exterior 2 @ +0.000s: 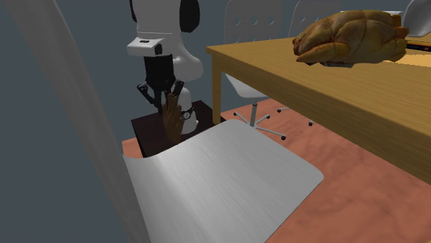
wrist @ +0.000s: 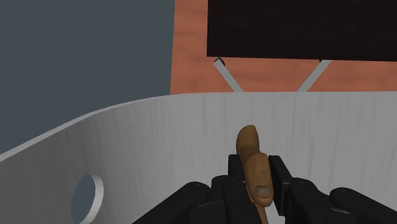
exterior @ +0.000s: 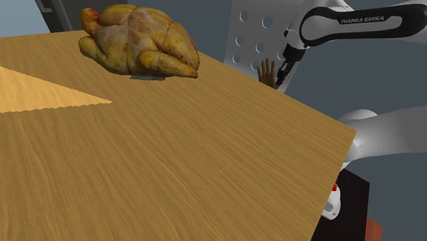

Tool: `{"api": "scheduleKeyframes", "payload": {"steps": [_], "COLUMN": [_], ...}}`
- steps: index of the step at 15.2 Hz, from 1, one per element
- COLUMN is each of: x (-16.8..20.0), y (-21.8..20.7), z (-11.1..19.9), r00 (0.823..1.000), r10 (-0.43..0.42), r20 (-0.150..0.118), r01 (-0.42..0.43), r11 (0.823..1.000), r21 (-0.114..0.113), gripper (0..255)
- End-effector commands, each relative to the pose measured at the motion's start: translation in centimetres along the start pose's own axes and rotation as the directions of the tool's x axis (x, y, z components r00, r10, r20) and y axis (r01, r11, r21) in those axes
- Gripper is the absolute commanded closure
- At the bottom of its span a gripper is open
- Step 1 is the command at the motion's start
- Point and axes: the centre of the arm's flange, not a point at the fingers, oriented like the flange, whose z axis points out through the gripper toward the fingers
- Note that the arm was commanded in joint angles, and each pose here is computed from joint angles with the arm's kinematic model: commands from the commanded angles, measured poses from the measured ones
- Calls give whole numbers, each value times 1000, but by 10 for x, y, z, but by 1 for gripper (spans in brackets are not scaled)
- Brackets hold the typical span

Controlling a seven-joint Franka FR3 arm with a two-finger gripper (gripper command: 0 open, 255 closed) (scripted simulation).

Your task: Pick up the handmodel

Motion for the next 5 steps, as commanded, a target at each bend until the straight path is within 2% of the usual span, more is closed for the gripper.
{"api": "scheduleKeyframes", "payload": {"steps": [1, 5], "x": [2, 3], "y": [1, 2], "z": [-11, -22], "r00": [1000, 1000], "r10": [0, 0], "r20": [0, 0], "r01": [0, 0], "r11": [1000, 1000], "r21": [0, 0], "gripper": [255, 255]}}
